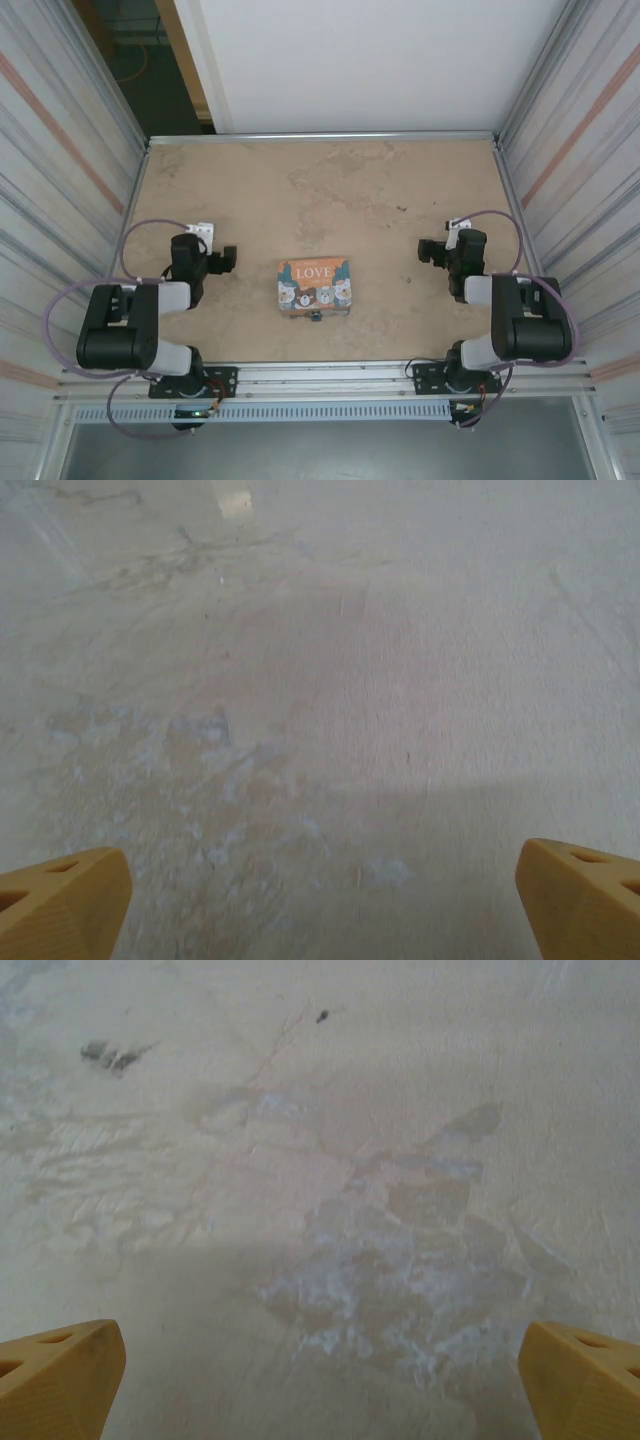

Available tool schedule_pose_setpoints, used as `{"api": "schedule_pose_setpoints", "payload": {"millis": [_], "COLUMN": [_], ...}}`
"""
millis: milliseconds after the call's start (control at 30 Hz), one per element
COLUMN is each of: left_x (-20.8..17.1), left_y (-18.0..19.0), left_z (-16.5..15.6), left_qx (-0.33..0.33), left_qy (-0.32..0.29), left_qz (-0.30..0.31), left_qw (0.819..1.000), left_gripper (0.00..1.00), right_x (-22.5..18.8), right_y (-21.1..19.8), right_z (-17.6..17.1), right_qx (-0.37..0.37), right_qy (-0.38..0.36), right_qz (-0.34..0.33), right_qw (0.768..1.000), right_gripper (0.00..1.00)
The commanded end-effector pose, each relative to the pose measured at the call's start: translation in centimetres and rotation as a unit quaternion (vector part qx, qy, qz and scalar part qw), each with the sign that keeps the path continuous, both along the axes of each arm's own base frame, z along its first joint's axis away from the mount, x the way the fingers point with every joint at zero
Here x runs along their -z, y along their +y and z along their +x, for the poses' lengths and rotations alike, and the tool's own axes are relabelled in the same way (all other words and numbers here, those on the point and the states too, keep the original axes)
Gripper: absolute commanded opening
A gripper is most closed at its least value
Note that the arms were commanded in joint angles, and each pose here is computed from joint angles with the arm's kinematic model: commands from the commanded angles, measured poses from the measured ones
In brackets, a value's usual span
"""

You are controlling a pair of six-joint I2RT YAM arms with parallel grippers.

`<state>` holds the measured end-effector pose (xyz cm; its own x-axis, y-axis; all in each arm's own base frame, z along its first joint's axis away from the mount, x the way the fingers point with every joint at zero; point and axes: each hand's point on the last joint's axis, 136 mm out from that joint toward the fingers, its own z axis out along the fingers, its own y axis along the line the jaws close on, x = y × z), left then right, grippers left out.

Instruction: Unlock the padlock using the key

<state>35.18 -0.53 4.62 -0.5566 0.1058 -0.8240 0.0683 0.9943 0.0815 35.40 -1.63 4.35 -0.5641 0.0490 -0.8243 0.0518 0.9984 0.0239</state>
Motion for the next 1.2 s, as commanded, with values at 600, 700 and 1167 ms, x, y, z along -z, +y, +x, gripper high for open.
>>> {"api": "schedule_pose_setpoints", "payload": {"millis": [600, 700, 1167], "left_x": [-4.57, -4.58, -4.62], "left_y": [0.21, 0.19, 0.19], "left_z": [4.31, 4.31, 4.36], "left_qx": [-0.026, -0.026, -0.023], "left_qy": [-0.104, -0.104, -0.105], "left_qz": [-0.008, -0.008, -0.012], "left_qw": [0.994, 0.994, 0.994], "left_gripper": [0.99, 0.99, 0.99], "right_x": [-3.71, -3.71, -3.75], "right_y": [-0.5, -0.49, -0.49], "right_z": [4.06, 4.06, 4.07], "right_qx": [0.031, 0.031, 0.031], "right_qy": [-0.092, -0.091, -0.092], "right_qz": [0.018, 0.018, 0.02], "right_qw": [0.995, 0.995, 0.995], "right_gripper": [0.99, 0.99, 0.99]}}
